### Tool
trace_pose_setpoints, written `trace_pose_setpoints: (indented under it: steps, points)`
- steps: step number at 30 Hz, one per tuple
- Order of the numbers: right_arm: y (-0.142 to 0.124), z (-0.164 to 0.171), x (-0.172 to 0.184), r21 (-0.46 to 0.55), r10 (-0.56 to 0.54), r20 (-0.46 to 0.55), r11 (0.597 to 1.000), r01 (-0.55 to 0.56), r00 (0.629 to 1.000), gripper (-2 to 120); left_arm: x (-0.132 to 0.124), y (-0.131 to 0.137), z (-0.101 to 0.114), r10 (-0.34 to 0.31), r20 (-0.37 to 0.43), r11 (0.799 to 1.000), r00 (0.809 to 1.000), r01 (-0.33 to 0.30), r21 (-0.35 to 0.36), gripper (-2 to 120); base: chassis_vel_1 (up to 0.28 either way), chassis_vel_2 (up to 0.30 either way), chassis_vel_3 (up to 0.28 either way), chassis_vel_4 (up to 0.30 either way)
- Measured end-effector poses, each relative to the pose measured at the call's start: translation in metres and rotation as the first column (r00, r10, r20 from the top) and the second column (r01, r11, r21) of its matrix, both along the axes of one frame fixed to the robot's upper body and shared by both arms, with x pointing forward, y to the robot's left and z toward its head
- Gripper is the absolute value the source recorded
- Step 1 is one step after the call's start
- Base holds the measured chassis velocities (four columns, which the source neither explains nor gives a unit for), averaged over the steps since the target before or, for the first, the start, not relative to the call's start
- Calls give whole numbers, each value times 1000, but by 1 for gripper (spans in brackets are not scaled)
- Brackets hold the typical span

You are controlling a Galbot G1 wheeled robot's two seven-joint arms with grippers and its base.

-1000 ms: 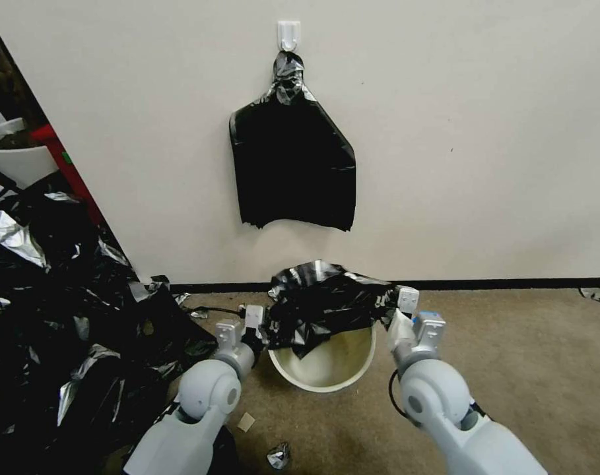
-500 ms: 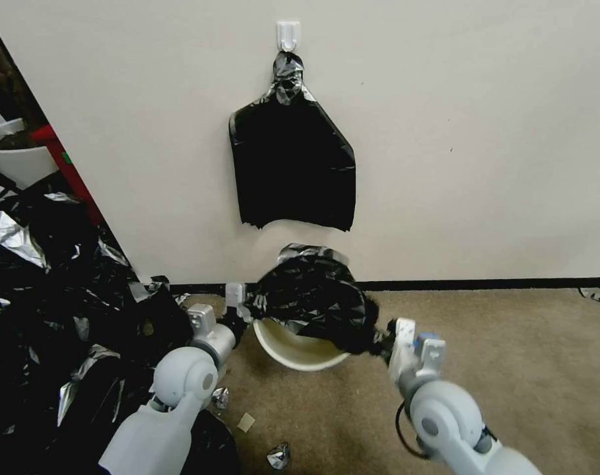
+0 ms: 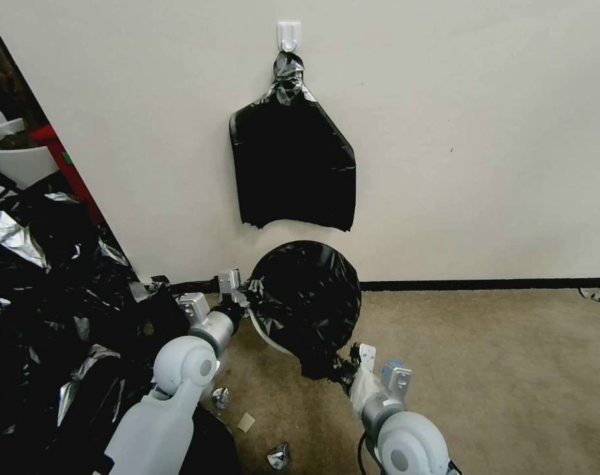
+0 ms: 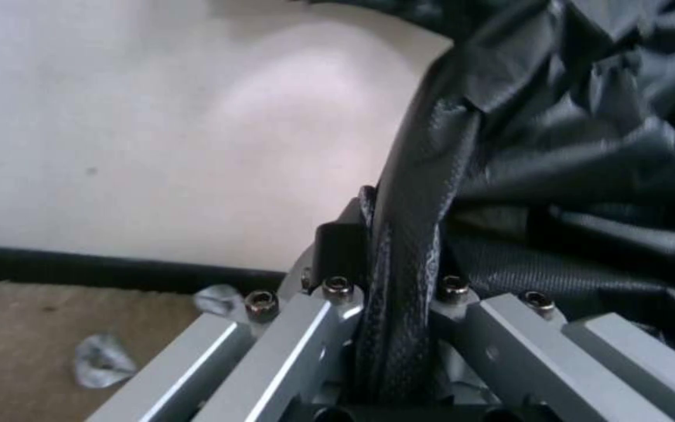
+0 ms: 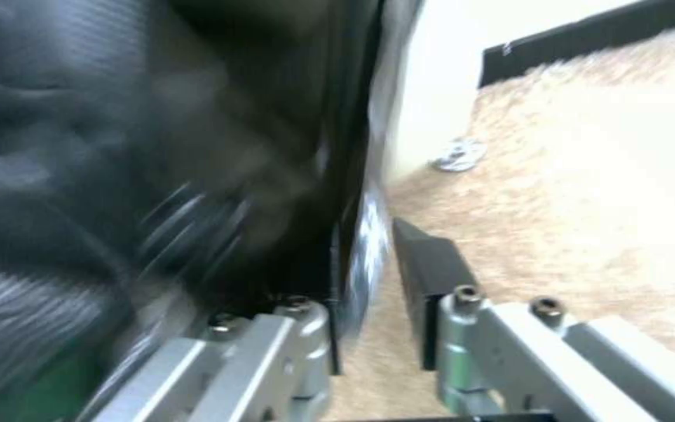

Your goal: Place a trash bag onto the trash bin.

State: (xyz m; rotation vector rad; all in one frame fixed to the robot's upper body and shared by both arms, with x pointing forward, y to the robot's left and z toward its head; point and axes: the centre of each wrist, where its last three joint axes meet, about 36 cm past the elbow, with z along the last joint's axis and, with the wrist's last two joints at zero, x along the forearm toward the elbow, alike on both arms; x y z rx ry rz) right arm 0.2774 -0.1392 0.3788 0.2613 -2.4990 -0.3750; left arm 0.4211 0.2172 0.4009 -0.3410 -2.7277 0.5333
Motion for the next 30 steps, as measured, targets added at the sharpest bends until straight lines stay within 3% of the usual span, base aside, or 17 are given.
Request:
trace_pose_setpoints:
  steps: [2, 5, 7, 10, 12, 14, 17, 21, 24, 30]
  points:
    - [0, 2, -3, -16, 0, -6, 1000, 0, 1000, 24, 2, -1, -1, 6, -7, 1000, 1000, -6, 3, 3, 0, 0, 0, 0]
    - [0, 18, -23, -63, 8, -76, 998, -12, 997, 40, 8, -4, -1, 18, -32, 1000, 999, -17, 15, 3, 0, 0, 0, 0]
    - [-1, 22, -28, -70, 12, -87, 997, -18, 996, 43, 9, -5, 0, 18, -35, 1000, 999, -17, 16, 3, 0, 0, 0, 0]
    - [-1, 30, -37, -88, 37, -53, 995, -42, 998, 54, 11, -7, 2, 21, -41, 1000, 999, -20, 19, 3, 0, 0, 0, 0]
    - [2, 32, -47, -115, 97, 62, 989, -89, 993, 67, 12, -9, 4, 30, -51, 999, 998, -29, 22, 3, 0, 0, 0, 0]
    - [3, 32, -50, -127, 116, 107, 987, -102, 987, 69, 12, -9, 4, 32, -54, 999, 998, -30, 21, 3, 0, 0, 0, 0]
    - [7, 20, -51, -228, 210, 327, 964, -139, 921, 84, 11, -11, 10, 37, -67, 999, 997, -36, 10, 3, 0, 0, 0, 0]
    - [7, 13, -46, -279, 247, 376, 949, -145, 893, 96, 8, -12, 16, 37, -72, 999, 997, -38, -6, 3, 0, 0, 0, 0]
    - [8, 10, -44, -288, 250, 367, 946, -146, 896, 100, 6, -12, 19, 38, -74, 999, 997, -40, -18, 3, 0, 0, 0, 0]
    - [11, 8, -42, -283, 240, 362, 949, -139, 901, 86, 3, -14, 25, 39, -74, 998, 996, -42, -36, 3, 0, 0, 0, 0]
